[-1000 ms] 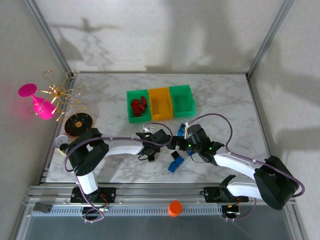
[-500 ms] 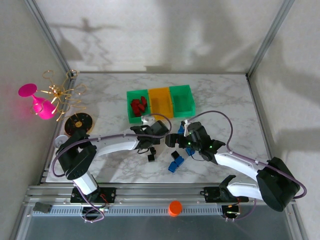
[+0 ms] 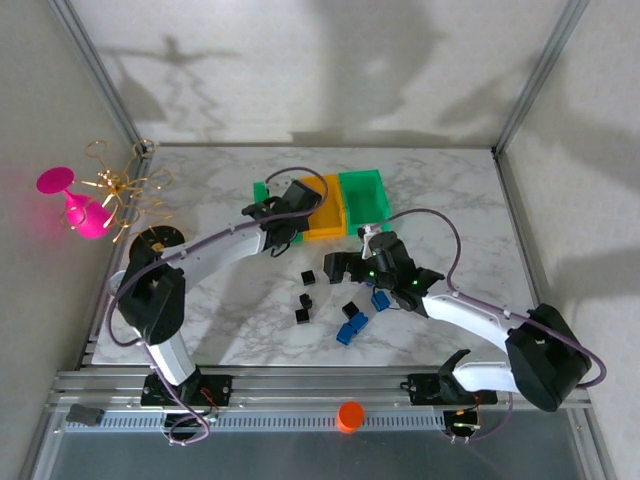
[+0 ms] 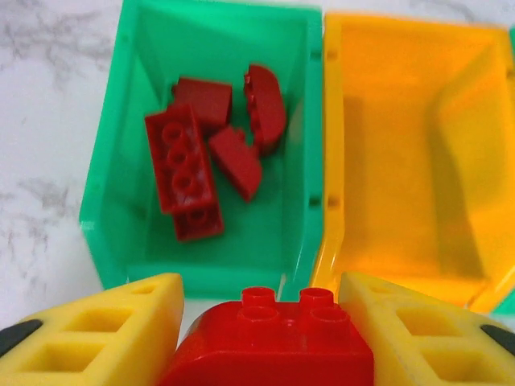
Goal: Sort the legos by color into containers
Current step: Place the lego in the container.
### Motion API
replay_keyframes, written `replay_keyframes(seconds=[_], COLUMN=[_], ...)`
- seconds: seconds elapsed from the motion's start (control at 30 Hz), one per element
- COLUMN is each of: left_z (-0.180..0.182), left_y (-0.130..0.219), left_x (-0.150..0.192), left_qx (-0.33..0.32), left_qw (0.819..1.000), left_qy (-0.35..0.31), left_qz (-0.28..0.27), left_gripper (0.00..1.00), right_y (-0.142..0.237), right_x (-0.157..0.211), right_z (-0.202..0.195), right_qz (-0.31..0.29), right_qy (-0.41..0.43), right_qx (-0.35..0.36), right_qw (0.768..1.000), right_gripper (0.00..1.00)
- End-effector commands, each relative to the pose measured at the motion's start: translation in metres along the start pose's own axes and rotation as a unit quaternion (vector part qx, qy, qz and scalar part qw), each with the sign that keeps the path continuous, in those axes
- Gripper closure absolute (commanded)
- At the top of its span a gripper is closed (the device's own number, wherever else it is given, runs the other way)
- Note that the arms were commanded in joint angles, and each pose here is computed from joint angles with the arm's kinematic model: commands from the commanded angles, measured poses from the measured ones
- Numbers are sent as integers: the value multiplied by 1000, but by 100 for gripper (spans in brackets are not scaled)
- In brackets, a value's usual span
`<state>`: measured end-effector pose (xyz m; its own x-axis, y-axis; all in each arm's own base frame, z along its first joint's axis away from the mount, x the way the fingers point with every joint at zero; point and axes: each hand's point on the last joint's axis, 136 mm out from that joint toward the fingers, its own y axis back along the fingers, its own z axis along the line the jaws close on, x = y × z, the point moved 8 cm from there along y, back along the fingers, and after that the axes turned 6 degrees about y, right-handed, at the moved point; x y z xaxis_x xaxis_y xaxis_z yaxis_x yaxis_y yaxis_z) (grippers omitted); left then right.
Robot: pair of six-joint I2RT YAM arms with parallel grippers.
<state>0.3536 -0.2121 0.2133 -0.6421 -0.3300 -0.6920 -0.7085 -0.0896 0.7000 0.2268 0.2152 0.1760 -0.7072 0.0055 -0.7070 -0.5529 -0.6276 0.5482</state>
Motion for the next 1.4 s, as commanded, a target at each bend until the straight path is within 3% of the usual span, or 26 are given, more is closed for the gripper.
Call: replay_keyframes(seconds=[0.0, 0.37, 0.6, 0.87, 1.07, 1.27, 1.37], left_z=[4, 5, 1, 3, 16, 36, 47], left_y=[-21, -84, -91, -62, -22, 21, 41], left_x=[-11, -33, -39, -61, -72, -60, -45], left_qx=[-46, -89, -86, -70, -48, 0, 29], left_qw=[999, 996, 996, 997, 998, 997, 996], left_qy=[-25, -17, -13, 0, 30, 61, 79], left_qz=[-5, -1, 2, -22, -38, -37, -33], left_gripper=[52, 52, 43, 35, 33, 26, 18], right_y=[-3, -10, -8, 0, 0, -1, -4], right_x=[-16, -12, -10, -18, -18, -11, -7], right_z=[2, -5, -9, -4, -4, -9, -13], right_qz=[-26, -18, -15, -16, 2, 30, 49], right_qy=[-5, -10, -10, 1, 15, 26, 34], right_qx=[5, 11, 19, 18, 32, 48, 60], right_qw=[1000, 1000, 1000, 1000, 999, 998, 996], right_gripper=[1, 1, 1, 1, 1, 1, 1])
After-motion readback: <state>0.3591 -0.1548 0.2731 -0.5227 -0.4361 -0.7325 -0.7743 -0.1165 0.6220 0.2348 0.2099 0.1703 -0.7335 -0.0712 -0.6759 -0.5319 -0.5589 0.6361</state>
